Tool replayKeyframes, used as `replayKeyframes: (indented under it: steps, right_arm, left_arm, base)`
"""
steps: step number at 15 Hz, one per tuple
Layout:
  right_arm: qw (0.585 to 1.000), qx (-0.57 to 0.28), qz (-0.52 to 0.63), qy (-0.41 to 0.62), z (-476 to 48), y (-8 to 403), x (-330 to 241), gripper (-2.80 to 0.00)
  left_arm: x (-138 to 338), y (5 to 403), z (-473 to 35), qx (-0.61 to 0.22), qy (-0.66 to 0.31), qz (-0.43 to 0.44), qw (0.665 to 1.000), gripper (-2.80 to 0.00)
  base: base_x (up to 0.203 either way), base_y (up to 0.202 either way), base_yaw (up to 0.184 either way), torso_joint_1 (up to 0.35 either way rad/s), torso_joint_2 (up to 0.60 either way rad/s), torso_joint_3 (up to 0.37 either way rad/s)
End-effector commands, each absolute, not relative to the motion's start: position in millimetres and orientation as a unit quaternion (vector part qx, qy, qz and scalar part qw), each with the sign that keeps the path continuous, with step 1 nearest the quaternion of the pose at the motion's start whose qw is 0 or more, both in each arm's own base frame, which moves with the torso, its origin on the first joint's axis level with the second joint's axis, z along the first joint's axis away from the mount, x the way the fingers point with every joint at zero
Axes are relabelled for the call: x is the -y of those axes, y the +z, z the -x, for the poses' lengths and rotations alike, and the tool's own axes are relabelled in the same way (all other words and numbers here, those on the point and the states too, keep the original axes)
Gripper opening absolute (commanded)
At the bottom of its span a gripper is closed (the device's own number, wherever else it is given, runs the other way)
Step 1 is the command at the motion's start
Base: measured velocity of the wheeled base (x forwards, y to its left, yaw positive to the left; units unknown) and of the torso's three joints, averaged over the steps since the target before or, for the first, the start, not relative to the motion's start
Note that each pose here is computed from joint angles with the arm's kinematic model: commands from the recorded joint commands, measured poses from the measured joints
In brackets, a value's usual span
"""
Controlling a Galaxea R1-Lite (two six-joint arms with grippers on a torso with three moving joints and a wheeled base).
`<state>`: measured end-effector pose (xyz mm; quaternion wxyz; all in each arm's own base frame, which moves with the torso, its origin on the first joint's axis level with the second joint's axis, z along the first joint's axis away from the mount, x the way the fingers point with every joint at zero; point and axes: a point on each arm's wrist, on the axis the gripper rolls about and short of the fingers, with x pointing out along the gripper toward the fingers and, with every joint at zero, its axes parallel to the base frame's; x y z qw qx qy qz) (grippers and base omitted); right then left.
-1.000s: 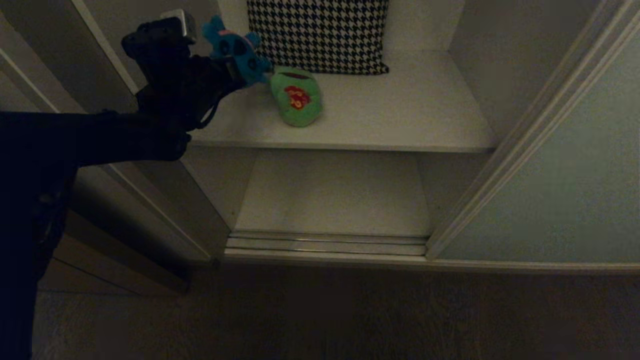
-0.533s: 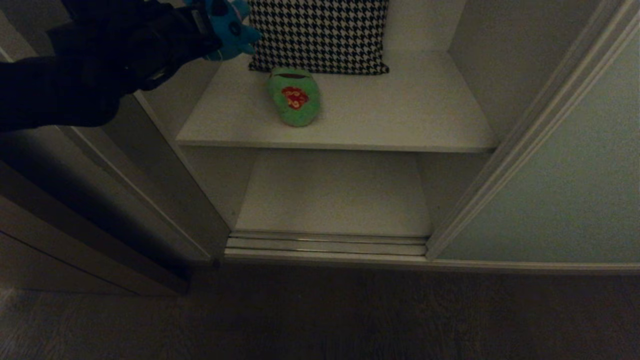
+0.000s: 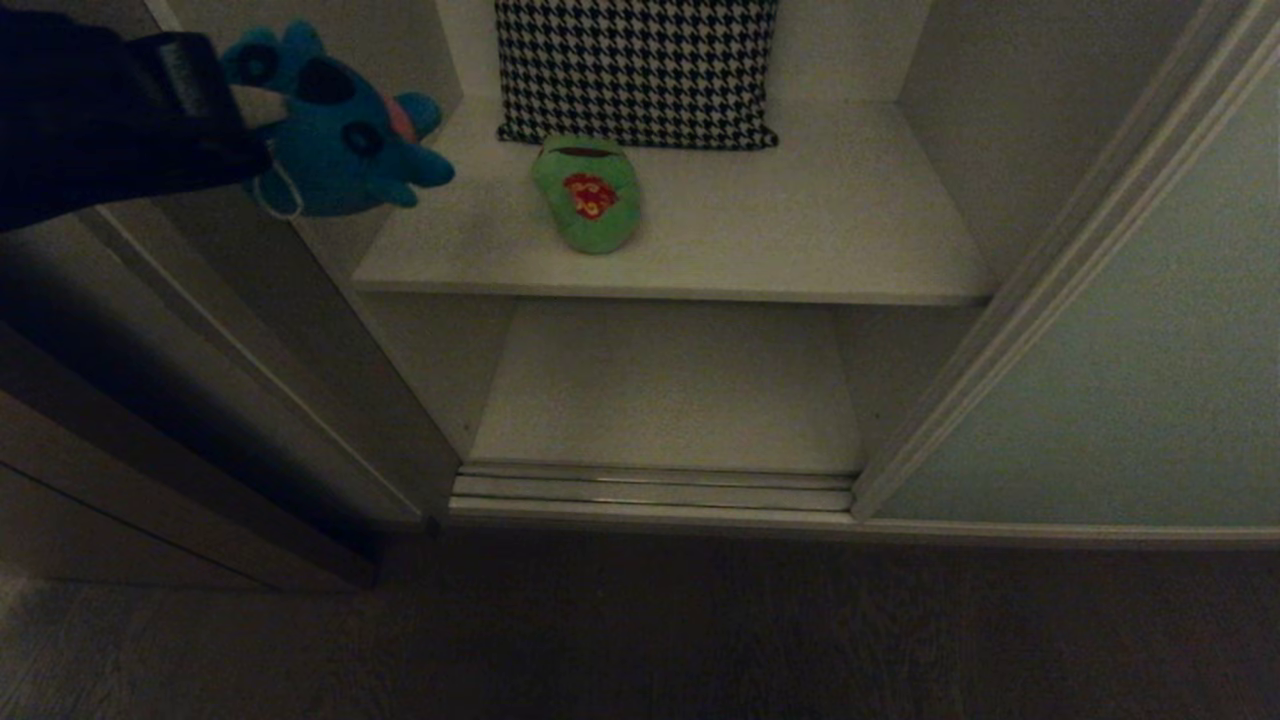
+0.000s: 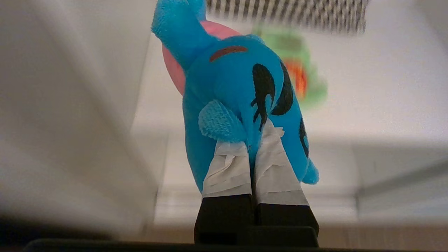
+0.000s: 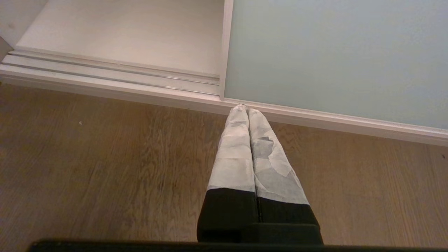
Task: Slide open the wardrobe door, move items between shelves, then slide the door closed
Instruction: Place the blue doll on the lower shelf
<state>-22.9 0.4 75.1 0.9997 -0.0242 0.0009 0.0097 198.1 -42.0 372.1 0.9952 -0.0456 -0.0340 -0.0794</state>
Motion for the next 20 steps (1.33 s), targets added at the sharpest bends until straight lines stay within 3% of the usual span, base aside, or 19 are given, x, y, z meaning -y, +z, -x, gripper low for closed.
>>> replayKeyframes:
  steps: [1, 5, 9, 15, 20]
  right_arm:
    - [1.0, -0.001, 0.025, 0.01, 23, 75, 0, -2.8]
    - [1.0, -0.001, 0.025, 0.01, 23, 75, 0, -2.8]
    - [1.0, -0.001, 0.025, 0.01, 23, 75, 0, -2.8]
    - [1.0, -0.001, 0.025, 0.01, 23, 75, 0, -2.8]
    - [1.0, -0.001, 0.025, 0.01, 23, 75, 0, -2.8]
  left_arm:
    - [24, 368, -118, 0.061, -0.079, 0.049, 0.994, -2.8]
    - [3, 299, -26, 0.02, -0.048, 0.038, 0.998, -2.8]
    - [-1, 216, 24, -0.004, -0.01, 0.027, 1.0, -2.8]
    - [0, 116, 43, -0.014, -0.01, -0.025, 1.0, -2.8]
    - [0, 80, 30, -0.042, -0.014, -0.033, 0.998, -2.8]
  base:
    - [0.0, 0.0, 0.0, 0.0, 0.0, 0.0]
    - [0.0, 0.0, 0.0, 0.0, 0.0, 0.0]
    - [0.0, 0.0, 0.0, 0.0, 0.0, 0.0]
    - [0.0, 0.0, 0.0, 0.0, 0.0, 0.0]
    - [0.0, 0.0, 0.0, 0.0, 0.0, 0.0]
